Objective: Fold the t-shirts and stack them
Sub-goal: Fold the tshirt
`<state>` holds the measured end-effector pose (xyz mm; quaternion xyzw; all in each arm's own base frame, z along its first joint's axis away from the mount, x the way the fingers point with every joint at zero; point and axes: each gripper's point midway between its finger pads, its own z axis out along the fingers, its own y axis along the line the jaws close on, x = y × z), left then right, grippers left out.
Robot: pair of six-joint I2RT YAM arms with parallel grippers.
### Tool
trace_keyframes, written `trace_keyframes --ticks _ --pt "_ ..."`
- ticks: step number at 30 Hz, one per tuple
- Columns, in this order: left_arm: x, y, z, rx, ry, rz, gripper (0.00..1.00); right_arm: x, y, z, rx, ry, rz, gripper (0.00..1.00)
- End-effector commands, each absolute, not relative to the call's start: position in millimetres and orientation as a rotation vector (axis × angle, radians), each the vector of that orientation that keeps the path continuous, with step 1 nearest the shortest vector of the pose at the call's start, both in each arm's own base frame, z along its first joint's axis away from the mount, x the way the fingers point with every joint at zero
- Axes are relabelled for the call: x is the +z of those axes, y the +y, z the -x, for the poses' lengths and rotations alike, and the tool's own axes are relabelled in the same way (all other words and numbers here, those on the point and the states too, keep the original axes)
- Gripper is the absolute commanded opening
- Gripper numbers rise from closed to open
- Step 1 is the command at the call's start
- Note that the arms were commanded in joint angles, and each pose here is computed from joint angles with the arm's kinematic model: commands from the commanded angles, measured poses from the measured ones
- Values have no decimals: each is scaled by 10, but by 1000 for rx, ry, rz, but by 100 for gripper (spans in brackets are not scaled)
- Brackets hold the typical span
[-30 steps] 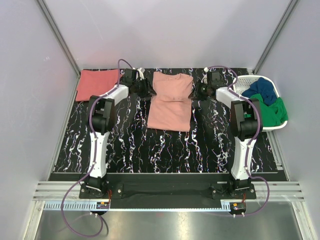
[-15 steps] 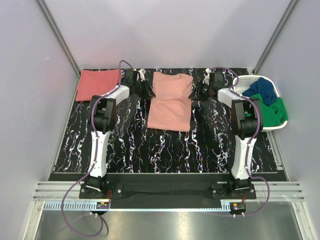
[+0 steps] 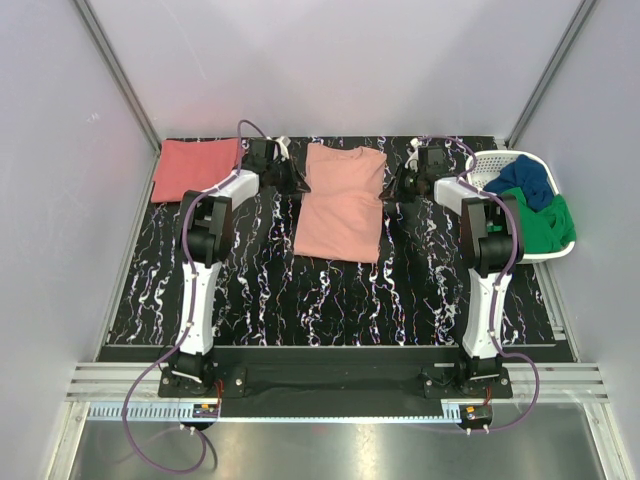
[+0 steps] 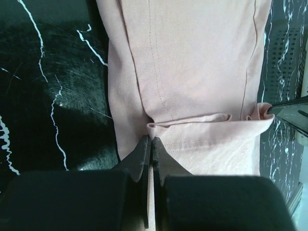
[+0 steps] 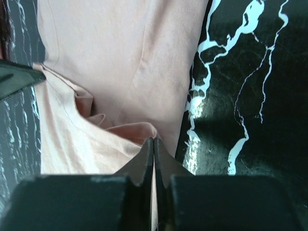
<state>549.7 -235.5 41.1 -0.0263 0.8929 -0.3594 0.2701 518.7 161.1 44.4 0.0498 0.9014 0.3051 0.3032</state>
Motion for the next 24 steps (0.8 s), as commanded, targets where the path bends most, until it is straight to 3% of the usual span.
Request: trace_keyframes --ticks 1,10,12,16,18,21,24 --pt "643 -2336 -5655 -955 2317 77 0 591 1568 -5395 800 2327 -138 0" --pt "562 -2264 -5667 -923 2324 131 0 528 1498 -5485 739 2350 -182 2" --pt "564 -2248 -5669 -919 2323 145 0 508 1488 -5488 731 2352 -184 10" --pt "599 -2261 -5662 -944 2311 161 0 593 1472 -5513 719 2337 -187 18" --pt "613 -2274 -5644 -968 2310 175 0 651 1467 -5510 718 2330 -196 35" --pt "666 -2279 -5628 -988 2296 188 8 767 1431 -5460 698 2330 -221 39" --pt "739 -2255 -5610 -987 2289 193 20 873 1417 -5344 692 2348 -234 32"
